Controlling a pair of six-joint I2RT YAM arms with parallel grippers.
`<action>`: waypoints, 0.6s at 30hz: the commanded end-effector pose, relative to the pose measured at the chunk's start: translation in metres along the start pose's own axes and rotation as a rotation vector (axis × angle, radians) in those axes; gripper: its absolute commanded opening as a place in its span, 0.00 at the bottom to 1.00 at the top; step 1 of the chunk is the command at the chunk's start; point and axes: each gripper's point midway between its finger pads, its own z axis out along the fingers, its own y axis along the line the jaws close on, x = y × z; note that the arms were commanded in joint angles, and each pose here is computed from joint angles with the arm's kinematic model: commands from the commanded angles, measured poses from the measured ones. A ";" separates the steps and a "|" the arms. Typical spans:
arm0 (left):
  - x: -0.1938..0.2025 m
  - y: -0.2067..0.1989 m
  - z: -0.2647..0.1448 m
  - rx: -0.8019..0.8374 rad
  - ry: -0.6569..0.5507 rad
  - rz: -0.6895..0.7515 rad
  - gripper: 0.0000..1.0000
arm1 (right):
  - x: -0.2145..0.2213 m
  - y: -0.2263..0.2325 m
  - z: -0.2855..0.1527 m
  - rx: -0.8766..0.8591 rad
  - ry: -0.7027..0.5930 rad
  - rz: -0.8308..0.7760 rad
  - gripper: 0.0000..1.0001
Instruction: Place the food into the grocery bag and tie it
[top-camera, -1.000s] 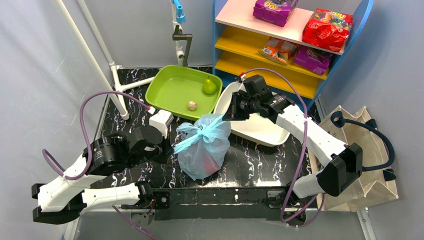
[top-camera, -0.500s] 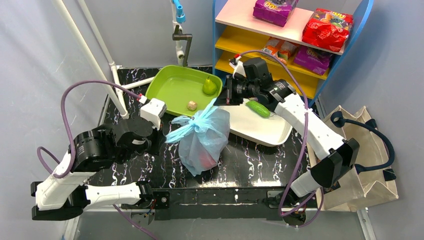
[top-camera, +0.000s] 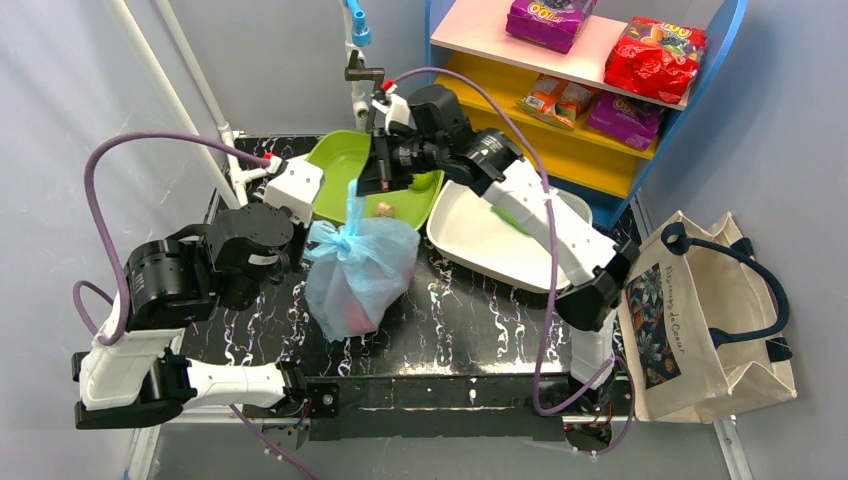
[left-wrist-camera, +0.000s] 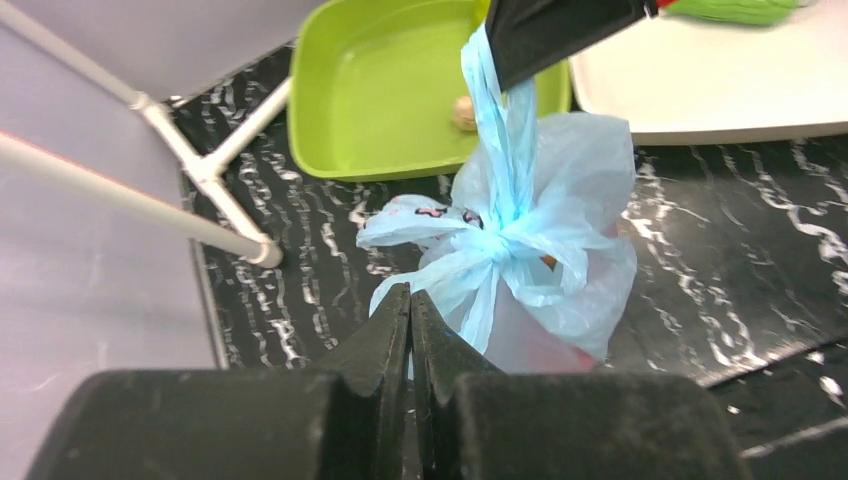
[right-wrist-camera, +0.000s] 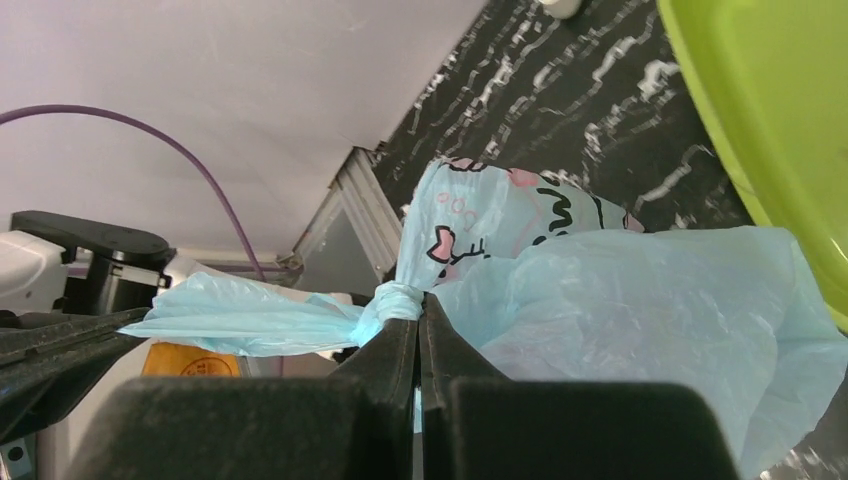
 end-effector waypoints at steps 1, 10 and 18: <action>-0.003 0.049 -0.015 -0.191 -0.023 0.072 0.00 | -0.018 0.049 0.014 -0.144 -0.049 -0.056 0.01; 0.016 0.102 -0.045 -0.325 -0.100 0.050 0.00 | -0.031 0.092 0.067 -0.349 -0.134 -0.057 0.01; 0.040 0.130 -0.063 -0.367 -0.141 0.022 0.00 | -0.027 0.105 0.097 -0.433 -0.159 -0.038 0.01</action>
